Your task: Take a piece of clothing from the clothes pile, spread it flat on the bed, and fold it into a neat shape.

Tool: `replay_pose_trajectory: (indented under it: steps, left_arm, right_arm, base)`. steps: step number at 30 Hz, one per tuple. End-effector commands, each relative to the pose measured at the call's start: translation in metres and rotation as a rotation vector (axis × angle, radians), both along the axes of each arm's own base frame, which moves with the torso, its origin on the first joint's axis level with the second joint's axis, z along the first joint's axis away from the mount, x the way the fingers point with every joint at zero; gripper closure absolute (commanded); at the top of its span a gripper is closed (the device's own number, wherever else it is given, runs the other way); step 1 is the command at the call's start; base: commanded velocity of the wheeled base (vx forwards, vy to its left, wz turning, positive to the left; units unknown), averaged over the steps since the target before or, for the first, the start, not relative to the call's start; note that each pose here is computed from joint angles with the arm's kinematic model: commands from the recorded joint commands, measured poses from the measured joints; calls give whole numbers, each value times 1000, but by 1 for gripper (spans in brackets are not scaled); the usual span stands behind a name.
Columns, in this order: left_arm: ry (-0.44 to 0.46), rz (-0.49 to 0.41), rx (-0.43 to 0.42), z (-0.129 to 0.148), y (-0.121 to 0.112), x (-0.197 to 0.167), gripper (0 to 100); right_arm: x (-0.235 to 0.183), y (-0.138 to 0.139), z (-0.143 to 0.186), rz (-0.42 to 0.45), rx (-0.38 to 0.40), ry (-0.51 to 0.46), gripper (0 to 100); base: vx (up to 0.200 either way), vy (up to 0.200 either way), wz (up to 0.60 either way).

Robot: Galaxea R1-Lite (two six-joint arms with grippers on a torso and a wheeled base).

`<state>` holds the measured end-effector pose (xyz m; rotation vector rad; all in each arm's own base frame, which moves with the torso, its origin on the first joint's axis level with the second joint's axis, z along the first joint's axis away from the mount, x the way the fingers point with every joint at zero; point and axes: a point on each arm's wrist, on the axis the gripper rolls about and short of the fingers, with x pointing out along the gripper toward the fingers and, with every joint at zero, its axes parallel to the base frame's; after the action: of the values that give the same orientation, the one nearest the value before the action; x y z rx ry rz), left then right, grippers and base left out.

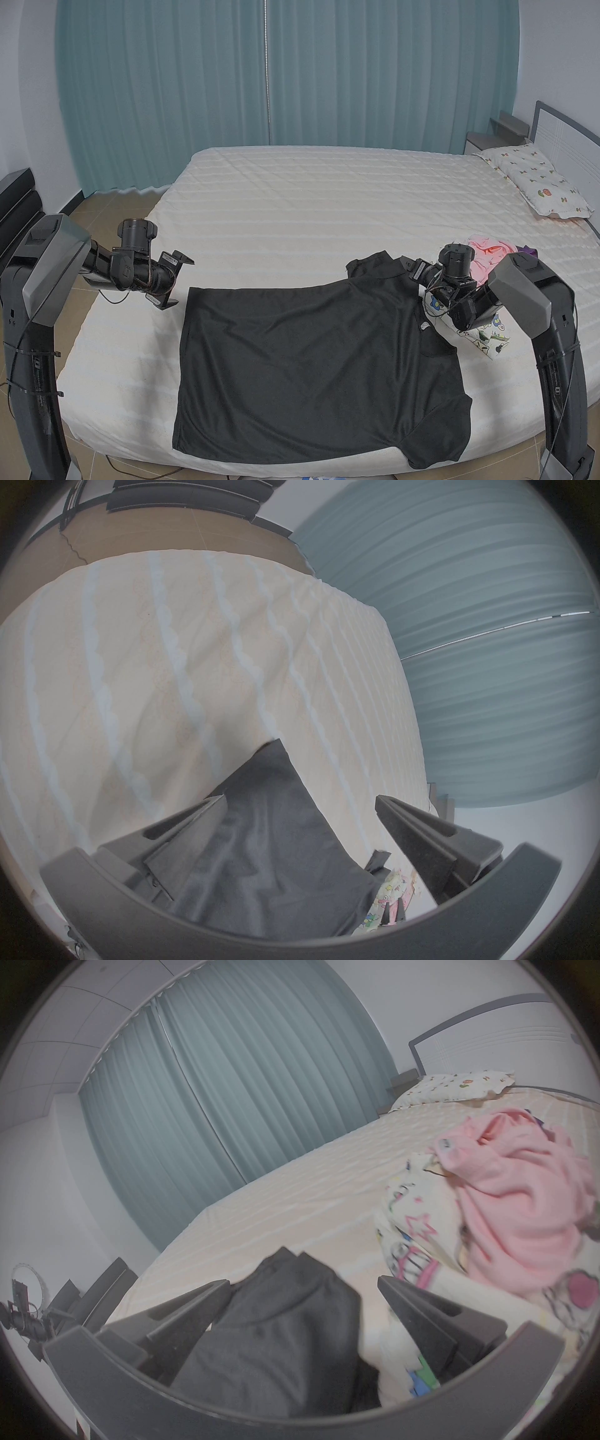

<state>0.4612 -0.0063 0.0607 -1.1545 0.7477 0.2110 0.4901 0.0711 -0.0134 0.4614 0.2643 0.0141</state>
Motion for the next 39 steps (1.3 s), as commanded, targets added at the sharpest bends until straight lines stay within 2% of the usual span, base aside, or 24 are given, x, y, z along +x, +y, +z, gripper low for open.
replay_pose_trajectory:
  steps: [1,5,7,9,11,14,17,21,23,26,33,39]
  left_arm:
    - [-71,-71,-43,64,-6,-44,0]
    - [3,-90,-25,51,-6,-74,0]
    - [90,-129,-19,31,-4,-104,0]
    - [127,-145,-22,20,-6,-118,0]
    - [137,-151,-21,16,-7,-124,0]
    - [134,-196,1,-6,-21,-150,0]
    - [123,-225,46,-19,-28,-162,0]
    - [110,-302,204,-42,-32,-171,0]
    - [117,-349,255,-52,-34,-178,0]
    - [137,-406,288,-65,-45,-183,0]
    - [153,-389,398,-90,-62,-179,0]
    - [108,-372,427,-97,-69,-179,0]
  right_arm:
    - [-121,-14,61,1,74,15,0]
    - [-153,-11,66,2,142,61,0]
    - [-175,-11,65,2,211,86,0]
    - [-182,-12,62,1,227,97,0]
    - [-185,-13,60,-1,234,103,0]
    - [-199,-15,47,-23,331,151,0]
    - [-202,-14,33,-10,383,212,0]
    - [-201,-17,22,-13,383,238,0]
    - [-202,-19,18,-21,383,251,0]
    - [-202,-20,17,-24,389,255,0]
    - [-199,-18,13,-17,390,263,0]
    - [-198,-18,11,-10,394,265,0]
  base:
    - [-200,0,0]
    - [-200,0,0]
    - [-200,0,0]
    - [-200,0,0]
    - [-200,0,0]
    - [-200,0,0]
    - [-200,0,0]
    - [0,0,0]
    - [0,0,0]
    - [0,0,0]
    - [0,0,0]
    - [0,0,0]
